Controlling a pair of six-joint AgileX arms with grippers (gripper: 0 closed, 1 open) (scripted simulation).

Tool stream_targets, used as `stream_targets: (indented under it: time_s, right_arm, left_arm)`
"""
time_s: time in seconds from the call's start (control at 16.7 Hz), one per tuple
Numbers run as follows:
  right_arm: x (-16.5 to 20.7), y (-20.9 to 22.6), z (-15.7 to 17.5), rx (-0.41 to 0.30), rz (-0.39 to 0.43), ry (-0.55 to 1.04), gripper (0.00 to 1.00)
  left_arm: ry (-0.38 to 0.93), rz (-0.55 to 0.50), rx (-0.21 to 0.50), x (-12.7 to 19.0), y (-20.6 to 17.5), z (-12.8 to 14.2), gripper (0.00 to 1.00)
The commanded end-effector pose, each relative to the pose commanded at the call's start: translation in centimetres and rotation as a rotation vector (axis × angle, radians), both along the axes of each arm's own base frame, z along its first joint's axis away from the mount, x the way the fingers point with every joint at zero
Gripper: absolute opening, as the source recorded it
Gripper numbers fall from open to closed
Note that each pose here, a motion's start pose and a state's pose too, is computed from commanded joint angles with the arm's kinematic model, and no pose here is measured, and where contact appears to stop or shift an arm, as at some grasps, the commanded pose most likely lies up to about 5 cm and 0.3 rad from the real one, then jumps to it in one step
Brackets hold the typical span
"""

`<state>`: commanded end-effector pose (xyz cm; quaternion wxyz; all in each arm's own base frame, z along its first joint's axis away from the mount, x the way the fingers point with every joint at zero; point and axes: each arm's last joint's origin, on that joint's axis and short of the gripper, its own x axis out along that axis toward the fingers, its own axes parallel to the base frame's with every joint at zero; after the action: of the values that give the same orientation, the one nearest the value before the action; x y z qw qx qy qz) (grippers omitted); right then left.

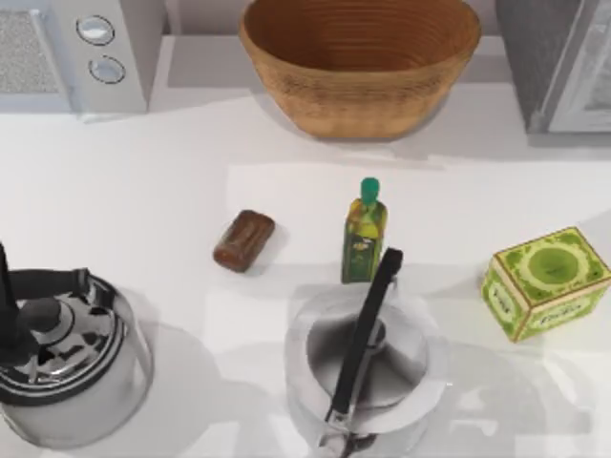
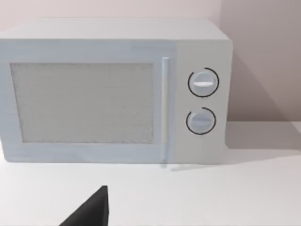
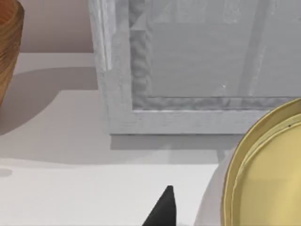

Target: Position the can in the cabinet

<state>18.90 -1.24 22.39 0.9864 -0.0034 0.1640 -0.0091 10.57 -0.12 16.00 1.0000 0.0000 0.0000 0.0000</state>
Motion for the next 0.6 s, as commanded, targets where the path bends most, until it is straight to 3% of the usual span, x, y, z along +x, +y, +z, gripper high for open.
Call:
stream_targets:
  time_s: [0.3, 0.6]
  right_arm:
    - [-6.2, 0.7, -1.5, -0.001, -0.009, -0.235, 0.00]
    - [-8.2, 1.1, -5.4, 0.006, 0.014, -0.323, 0.00]
  left_arm:
    - [0.000, 0.000, 0.000, 0.0, 0.0, 0.0, 1.00]
    - [0.000, 0.000, 0.000, 0.0, 0.0, 0.0, 1.00]
